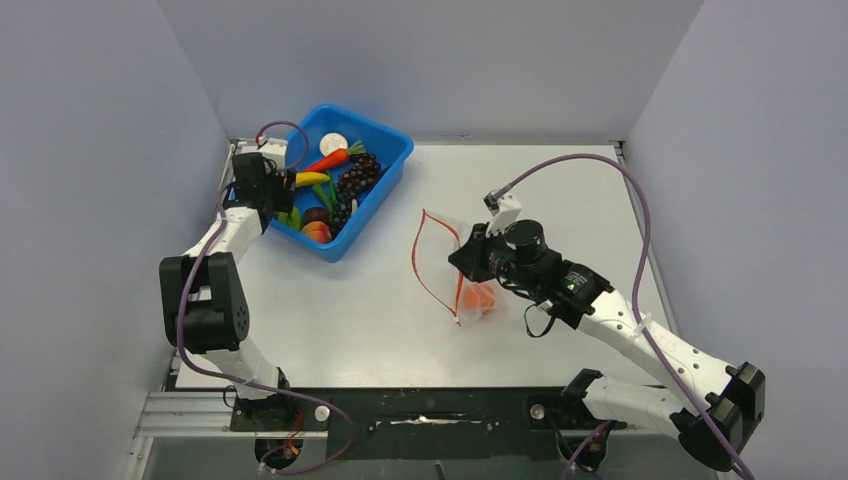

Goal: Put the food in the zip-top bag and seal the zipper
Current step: Pick up the fake fruit from the bin.

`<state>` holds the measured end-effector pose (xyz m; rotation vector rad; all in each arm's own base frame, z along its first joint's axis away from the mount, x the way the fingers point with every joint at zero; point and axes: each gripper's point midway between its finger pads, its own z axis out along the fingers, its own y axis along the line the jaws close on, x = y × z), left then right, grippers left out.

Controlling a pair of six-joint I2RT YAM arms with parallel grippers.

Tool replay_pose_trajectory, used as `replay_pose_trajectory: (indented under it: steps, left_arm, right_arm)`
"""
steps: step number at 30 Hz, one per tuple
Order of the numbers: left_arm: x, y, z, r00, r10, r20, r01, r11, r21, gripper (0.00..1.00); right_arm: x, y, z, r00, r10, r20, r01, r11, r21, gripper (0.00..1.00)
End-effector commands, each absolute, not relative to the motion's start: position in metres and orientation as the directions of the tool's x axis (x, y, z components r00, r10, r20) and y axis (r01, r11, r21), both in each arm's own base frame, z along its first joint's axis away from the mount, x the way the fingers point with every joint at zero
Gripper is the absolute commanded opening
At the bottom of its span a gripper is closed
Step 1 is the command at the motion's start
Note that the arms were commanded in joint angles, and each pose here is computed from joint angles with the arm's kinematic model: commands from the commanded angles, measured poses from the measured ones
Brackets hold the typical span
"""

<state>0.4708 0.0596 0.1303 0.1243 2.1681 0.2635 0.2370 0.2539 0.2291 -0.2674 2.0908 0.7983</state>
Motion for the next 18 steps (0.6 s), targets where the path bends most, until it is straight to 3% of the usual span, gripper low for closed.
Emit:
replay_pose_trajectory:
  steps: [1,18]
  left_arm:
    - [0.507,0.057,0.164,-0.465,0.208,-0.861,-0.003,0.972,0.237,0.63]
    - [0.532,0.050,0.113,-0.523,0.179,-0.833,0.023,0.980,0.196,0.53]
  right_arm:
    - [0.252,0.257,0.263,-0.540,0.149,-0.828,-0.473,0.760,0.445,0.00]
    - [0.258,0.257,0.260,-0.545,0.160,-0.823,-0.460,0.764,0.453,0.00]
